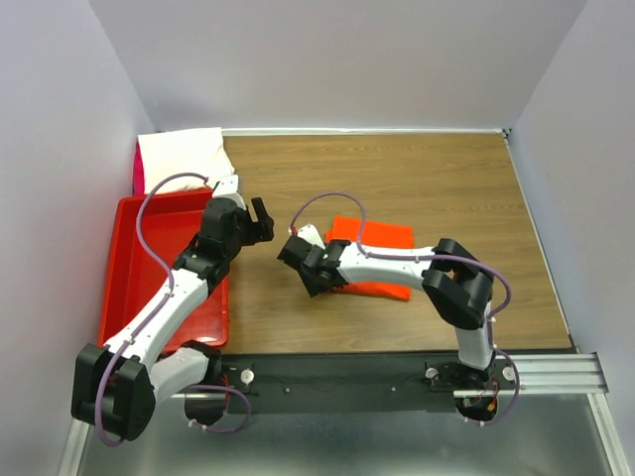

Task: Fold and stack the t-shirts
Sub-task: Neatly place the folded tshirt to the corner

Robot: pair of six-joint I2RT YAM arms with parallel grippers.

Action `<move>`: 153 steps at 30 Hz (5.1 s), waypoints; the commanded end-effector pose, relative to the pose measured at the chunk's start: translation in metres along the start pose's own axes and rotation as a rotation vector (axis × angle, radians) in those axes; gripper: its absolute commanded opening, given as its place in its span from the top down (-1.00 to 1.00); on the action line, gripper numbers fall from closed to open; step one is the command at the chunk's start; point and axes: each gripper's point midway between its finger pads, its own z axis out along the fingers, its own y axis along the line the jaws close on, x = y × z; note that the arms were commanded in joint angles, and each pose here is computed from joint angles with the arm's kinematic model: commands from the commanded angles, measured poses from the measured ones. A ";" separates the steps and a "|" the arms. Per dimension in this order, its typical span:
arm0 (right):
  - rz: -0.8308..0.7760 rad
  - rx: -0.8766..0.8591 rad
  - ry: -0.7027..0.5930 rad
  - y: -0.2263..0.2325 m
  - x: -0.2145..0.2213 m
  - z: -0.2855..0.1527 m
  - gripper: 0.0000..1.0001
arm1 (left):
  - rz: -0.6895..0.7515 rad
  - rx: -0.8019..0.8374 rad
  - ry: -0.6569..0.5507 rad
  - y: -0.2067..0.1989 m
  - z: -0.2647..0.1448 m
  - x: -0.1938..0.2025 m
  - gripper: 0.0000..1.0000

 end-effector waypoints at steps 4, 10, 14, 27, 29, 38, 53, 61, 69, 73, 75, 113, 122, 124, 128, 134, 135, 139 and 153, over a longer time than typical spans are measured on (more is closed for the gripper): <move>-0.089 0.204 0.019 -0.018 0.015 0.002 -0.14 | 0.014 0.016 0.016 -0.001 0.004 0.004 -0.72; -0.123 0.224 0.084 -0.021 0.036 0.018 0.02 | 0.017 0.042 0.049 -0.004 0.009 0.014 -0.70; -0.139 0.239 0.084 -0.025 0.038 0.018 0.46 | 0.003 0.076 0.112 -0.010 0.014 0.029 -0.70; -0.055 0.076 -0.133 -0.019 -0.007 -0.035 0.99 | -0.172 0.245 0.367 -0.071 0.029 0.077 -0.71; -0.028 0.053 -0.168 -0.018 -0.013 -0.044 0.99 | -0.212 0.279 0.423 -0.083 0.031 0.089 -0.72; 0.011 0.013 -0.220 -0.024 -0.013 -0.057 0.99 | -0.333 0.430 0.452 -0.148 0.030 0.094 -0.73; 0.046 -0.018 -0.244 -0.025 -0.008 -0.059 0.99 | -0.431 0.303 0.566 -0.146 0.027 0.168 -0.72; 0.048 -0.015 -0.241 -0.026 -0.004 -0.058 0.99 | -0.412 0.238 0.504 -0.132 0.024 0.156 -0.72; 0.062 -0.017 -0.253 -0.028 -0.006 -0.062 0.99 | -0.384 0.171 0.500 -0.115 0.020 0.161 -0.73; 0.091 -0.023 -0.288 -0.030 -0.014 -0.072 0.99 | -0.397 0.188 0.524 -0.117 0.017 0.168 -0.73; 0.097 -0.023 -0.302 -0.032 -0.017 -0.076 0.99 | -0.409 0.205 0.538 -0.120 0.016 0.170 -0.73; 0.034 -0.162 -0.194 -0.006 0.011 -0.063 -0.08 | -0.316 0.253 0.422 -0.127 0.082 0.129 1.00; 0.316 -0.026 -0.139 -0.108 0.018 -0.047 -0.64 | 0.070 0.015 0.217 -0.069 0.119 0.026 1.00; 0.404 0.030 -0.131 -0.147 0.020 -0.042 -0.70 | 0.133 -0.041 0.201 -0.057 0.117 0.007 1.00; 0.557 0.067 -0.101 -0.202 0.030 -0.038 -0.85 | 0.265 -0.145 0.124 -0.036 0.112 -0.045 1.00; 0.617 0.022 -0.061 -0.215 0.037 -0.033 -0.89 | 0.380 -0.289 0.055 0.017 0.121 -0.118 1.00; 0.617 0.022 -0.059 -0.215 0.037 -0.033 -0.89 | 0.407 -0.284 0.058 0.017 0.125 -0.120 1.00; 0.608 -0.004 -0.050 -0.211 0.039 -0.034 -0.94 | 0.452 -0.345 0.097 0.062 0.145 -0.142 1.00; 0.568 0.018 -0.035 -0.217 0.032 -0.045 -0.95 | 0.453 -0.299 0.105 0.125 0.203 -0.202 1.00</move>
